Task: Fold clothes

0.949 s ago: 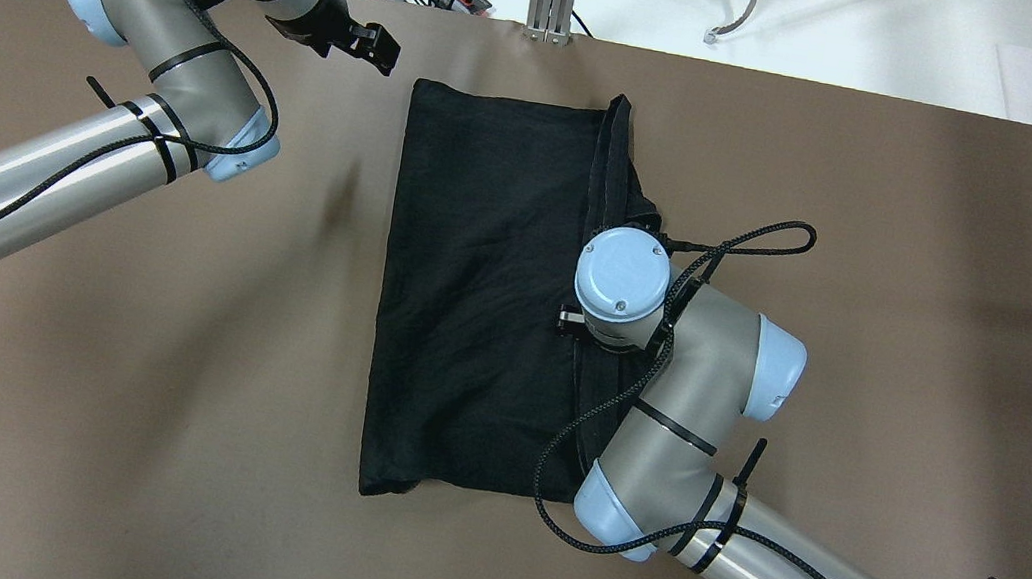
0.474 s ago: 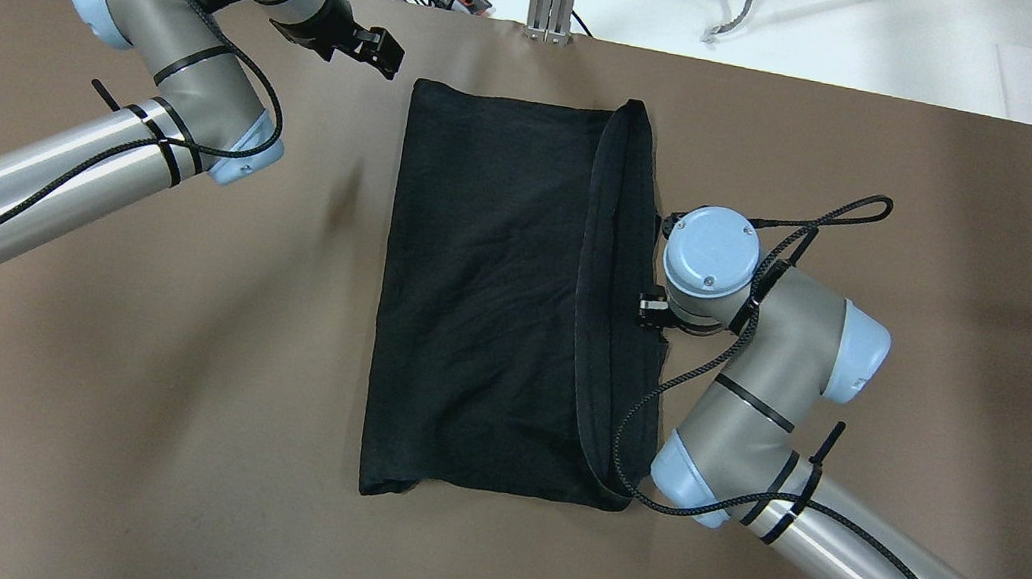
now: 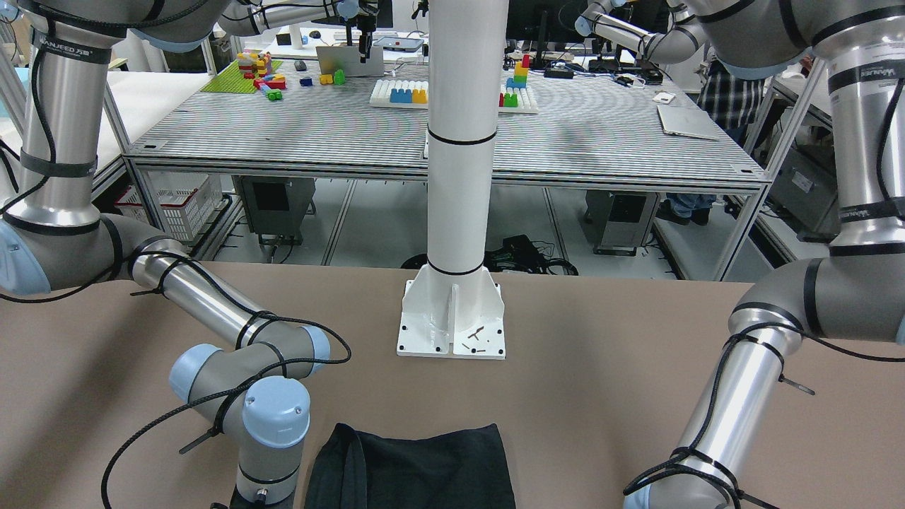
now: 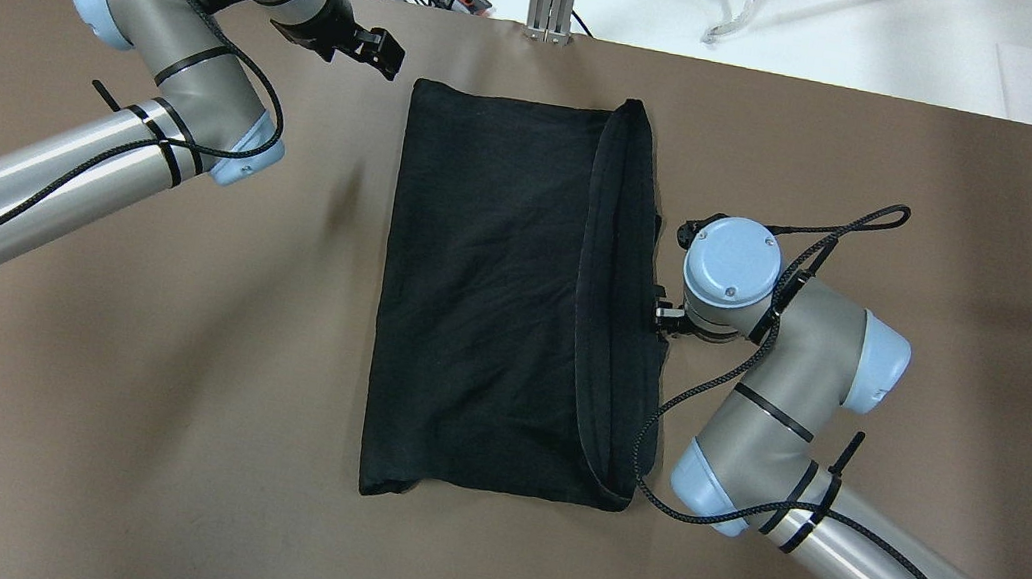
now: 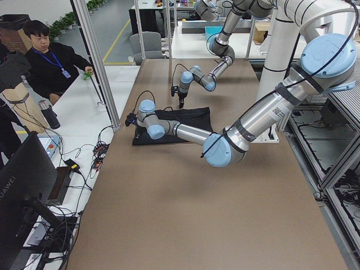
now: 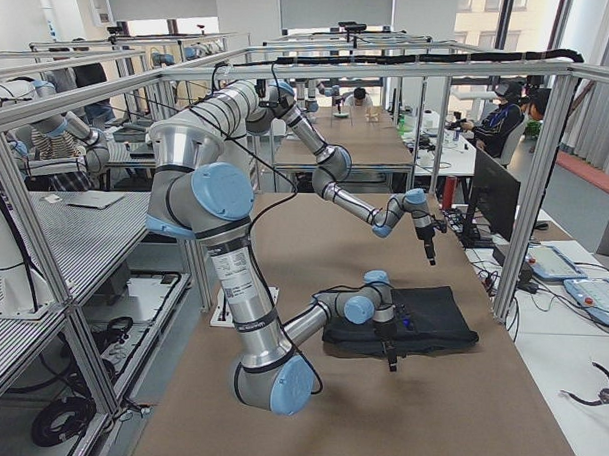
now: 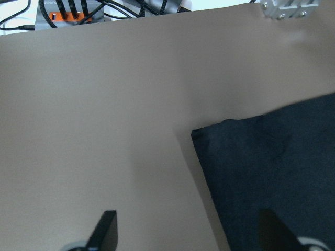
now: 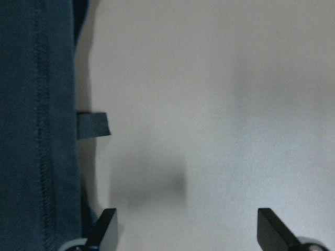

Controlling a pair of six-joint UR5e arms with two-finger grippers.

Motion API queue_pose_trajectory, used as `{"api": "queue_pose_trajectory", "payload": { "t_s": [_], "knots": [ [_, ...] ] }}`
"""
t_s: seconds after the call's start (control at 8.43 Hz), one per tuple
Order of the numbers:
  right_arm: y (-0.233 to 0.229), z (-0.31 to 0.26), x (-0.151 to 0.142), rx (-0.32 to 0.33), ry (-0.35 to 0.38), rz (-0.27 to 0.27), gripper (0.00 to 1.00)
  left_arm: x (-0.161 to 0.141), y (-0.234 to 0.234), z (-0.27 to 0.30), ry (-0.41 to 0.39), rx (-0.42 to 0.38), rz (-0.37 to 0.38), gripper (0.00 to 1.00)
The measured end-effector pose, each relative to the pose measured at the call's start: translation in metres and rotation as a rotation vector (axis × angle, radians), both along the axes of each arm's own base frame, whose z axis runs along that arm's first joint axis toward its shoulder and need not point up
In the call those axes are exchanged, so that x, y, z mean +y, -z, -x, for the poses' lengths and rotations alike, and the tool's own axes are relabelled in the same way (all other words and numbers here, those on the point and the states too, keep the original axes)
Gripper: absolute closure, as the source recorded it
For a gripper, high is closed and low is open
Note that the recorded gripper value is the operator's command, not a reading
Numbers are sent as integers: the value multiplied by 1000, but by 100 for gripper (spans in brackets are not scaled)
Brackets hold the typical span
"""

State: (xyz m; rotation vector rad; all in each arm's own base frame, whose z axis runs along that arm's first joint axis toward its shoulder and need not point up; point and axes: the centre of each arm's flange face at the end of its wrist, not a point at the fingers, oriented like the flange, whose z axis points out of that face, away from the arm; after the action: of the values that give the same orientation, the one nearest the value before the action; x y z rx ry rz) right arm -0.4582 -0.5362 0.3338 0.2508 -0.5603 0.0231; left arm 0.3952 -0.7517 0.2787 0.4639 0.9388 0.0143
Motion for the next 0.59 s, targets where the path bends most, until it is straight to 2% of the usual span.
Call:
{"api": "queue_pose_trajectory", "payload": {
  "t_s": [0.24, 0.47, 0.59],
  "knots": [
    [39, -6, 18, -61, 34, 13, 6, 1, -1, 0, -1, 1, 0, 6],
    [74, 11, 57, -100, 88, -34, 7, 1, -2, -1, -2, 1, 0, 6],
    [84, 30, 81, -92, 116, -69, 7, 1, -3, -1, -2, 0, 1, 6]
  ]
}}
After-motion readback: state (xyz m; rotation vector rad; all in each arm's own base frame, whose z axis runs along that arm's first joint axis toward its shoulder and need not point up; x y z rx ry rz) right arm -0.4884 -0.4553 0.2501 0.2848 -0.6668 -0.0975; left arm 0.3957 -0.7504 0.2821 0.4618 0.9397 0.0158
